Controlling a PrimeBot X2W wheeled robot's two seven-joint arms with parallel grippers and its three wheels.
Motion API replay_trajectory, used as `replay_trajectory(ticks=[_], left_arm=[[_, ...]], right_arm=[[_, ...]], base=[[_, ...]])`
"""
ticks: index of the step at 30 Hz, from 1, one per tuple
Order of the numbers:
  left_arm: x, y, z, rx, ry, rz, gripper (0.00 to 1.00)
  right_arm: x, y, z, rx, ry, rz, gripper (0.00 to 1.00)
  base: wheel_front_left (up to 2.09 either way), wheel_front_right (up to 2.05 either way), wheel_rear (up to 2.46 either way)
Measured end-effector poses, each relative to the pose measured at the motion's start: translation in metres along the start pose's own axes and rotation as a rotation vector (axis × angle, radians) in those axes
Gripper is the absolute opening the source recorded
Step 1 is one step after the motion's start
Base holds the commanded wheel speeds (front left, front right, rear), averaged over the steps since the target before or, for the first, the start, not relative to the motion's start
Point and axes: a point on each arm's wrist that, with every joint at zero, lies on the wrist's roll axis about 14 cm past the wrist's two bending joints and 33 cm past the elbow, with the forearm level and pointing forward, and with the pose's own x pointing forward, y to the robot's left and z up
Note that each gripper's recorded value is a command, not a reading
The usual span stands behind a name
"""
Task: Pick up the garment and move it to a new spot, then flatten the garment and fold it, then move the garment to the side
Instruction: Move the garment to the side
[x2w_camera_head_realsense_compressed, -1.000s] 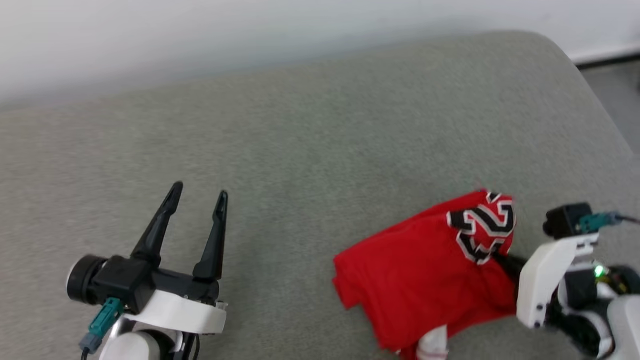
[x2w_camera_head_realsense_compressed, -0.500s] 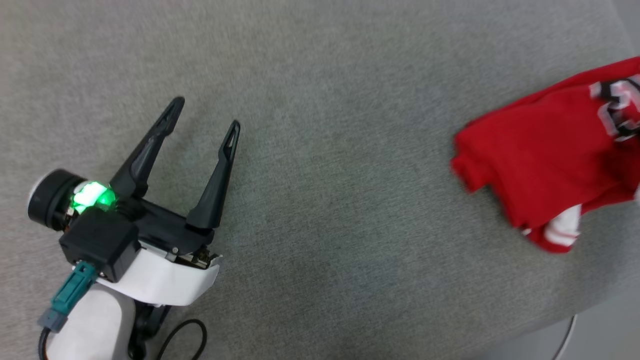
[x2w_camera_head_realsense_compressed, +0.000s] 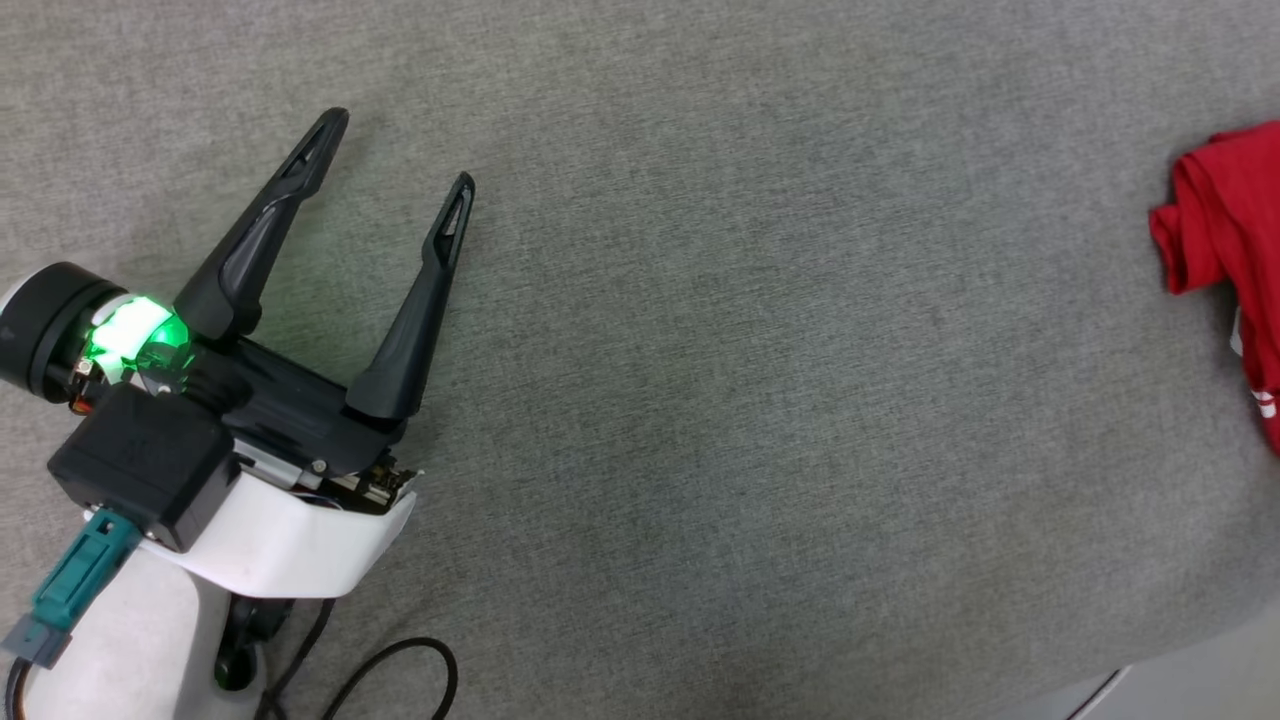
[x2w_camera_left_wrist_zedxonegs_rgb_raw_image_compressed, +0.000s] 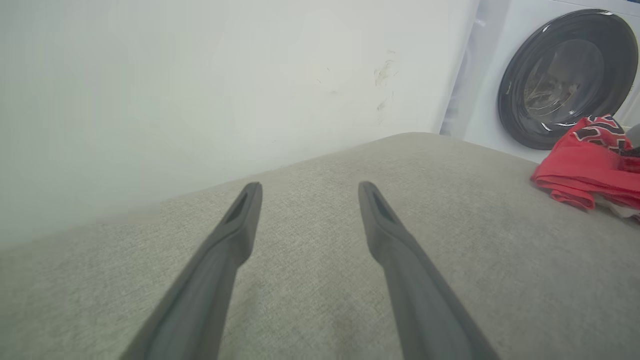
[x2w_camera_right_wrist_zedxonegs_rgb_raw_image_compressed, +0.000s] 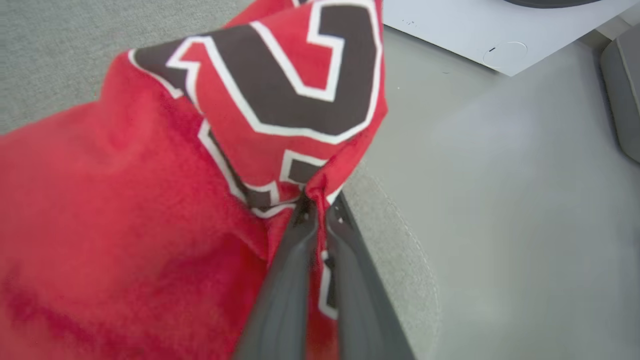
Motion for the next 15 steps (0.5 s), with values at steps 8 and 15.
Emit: replay_trajectory(ticks=[8, 15], left_arm=[[-0.004, 0.002, 0.006, 0.007, 0.0, 0.013, 1.0], [-0.012, -0.009, 0.024, -0.014, -0.009, 0.047, 1.0]], right_arm=[[-0.002, -0.004, 0.005, -0.003, -0.104, -0.047, 1.0], [-0.028, -0.014, 0.028, -0.008, -0.26, -0.056, 1.0]], base=[[0.0, 0.0, 0.0], [0.0, 0.0, 0.0]])
